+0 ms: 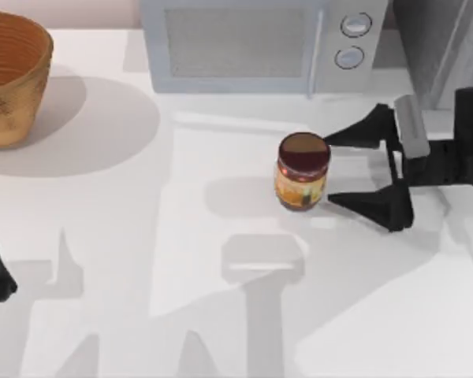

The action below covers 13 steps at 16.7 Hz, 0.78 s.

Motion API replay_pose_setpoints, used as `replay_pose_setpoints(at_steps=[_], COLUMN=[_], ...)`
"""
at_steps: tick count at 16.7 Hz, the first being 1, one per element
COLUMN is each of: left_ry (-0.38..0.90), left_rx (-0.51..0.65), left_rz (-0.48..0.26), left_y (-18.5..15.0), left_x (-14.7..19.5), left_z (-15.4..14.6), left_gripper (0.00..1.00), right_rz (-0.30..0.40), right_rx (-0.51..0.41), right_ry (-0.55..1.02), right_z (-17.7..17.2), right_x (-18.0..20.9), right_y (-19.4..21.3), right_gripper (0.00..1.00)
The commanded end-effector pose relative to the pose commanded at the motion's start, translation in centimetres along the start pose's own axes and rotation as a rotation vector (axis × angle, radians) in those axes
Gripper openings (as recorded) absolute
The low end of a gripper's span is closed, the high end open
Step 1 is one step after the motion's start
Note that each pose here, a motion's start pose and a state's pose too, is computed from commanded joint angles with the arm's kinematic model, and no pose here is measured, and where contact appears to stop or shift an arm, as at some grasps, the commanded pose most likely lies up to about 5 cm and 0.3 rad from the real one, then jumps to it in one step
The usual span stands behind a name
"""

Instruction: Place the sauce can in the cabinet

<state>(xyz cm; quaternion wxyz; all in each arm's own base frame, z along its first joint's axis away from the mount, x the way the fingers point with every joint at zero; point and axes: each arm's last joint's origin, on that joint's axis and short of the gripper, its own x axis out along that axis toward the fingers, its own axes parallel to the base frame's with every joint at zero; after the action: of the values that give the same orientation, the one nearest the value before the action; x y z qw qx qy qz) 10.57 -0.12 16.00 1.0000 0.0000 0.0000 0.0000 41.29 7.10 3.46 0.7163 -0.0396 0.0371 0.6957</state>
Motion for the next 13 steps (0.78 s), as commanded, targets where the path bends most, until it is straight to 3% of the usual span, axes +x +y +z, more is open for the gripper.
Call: replay_pose_setpoints(at_steps=[13], left_ry=[0.000], left_rx=[0.000], left_rz=[0.000], left_y=[0.0], left_x=[0.0], left_z=[0.0], left_gripper=[1.00], right_rz=[0.020], right_rx=[0.003], right_ry=[-0.008], right_z=[-1.1], right_x=[1.9], right_y=[-0.4], right_gripper=[1.00])
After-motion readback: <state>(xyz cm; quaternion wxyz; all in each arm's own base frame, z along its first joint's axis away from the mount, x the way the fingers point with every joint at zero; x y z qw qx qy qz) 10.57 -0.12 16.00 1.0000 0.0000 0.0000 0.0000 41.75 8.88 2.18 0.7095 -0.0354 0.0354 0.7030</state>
